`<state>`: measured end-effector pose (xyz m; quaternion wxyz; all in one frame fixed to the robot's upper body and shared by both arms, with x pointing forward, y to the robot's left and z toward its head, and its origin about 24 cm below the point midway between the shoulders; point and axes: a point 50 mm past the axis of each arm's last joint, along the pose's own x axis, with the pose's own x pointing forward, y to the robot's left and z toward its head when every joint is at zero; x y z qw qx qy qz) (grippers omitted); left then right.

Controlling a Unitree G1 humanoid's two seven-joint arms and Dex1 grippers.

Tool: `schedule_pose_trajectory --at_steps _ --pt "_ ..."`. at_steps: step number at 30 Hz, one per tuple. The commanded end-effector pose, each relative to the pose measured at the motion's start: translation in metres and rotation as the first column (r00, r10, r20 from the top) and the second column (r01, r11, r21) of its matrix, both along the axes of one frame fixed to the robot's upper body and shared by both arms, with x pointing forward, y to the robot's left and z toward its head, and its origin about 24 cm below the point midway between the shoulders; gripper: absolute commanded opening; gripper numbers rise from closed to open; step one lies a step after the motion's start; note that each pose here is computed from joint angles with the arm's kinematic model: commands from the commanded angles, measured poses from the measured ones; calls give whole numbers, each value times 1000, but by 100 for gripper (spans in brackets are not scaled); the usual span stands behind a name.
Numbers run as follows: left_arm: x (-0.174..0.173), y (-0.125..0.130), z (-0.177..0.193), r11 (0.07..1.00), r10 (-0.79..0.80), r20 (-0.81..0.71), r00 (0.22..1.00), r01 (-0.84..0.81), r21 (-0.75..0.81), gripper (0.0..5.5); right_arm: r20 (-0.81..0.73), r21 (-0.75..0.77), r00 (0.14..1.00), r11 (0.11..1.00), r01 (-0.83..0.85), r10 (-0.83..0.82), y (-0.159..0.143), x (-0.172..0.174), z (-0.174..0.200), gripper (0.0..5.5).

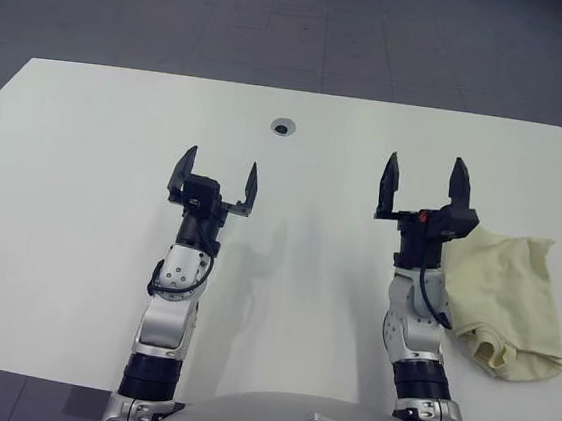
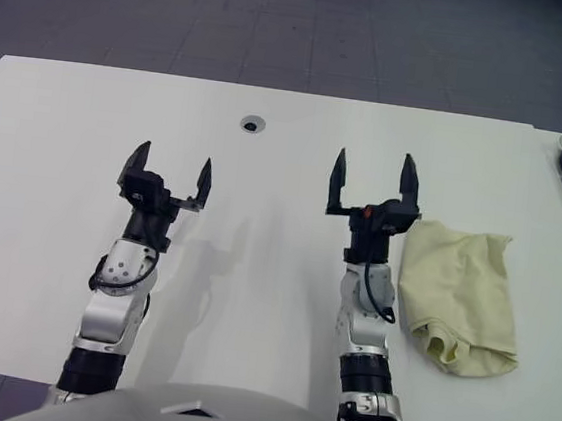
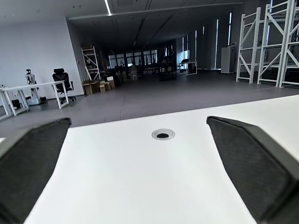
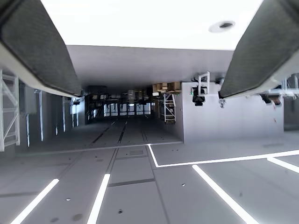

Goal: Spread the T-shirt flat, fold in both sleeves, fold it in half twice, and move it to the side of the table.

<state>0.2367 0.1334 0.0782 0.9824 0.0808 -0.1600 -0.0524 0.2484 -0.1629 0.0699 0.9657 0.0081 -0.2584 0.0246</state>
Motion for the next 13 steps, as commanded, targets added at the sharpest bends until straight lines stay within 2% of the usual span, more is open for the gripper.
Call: schedule_pose_trajectory --at_steps 1,4,7,13 --pt "2 12 -1 997 79 51 996 -78 -19 539 -121 69 987 991 113 -104 -12 12 -14 540" --pt "1 13 -2 996 81 50 995 -78 -50 539 -162 76 981 990 118 -104 -3 5 -22 540" --pt "1 7 -5 997 37 36 999 -34 -68 539 -136 62 988 994 87 -78 7 -6 -21 540" --pt "1 3 -4 993 -12 21 1000 15 -118 539 -148 70 982 990 126 -115 1 -3 -22 540"
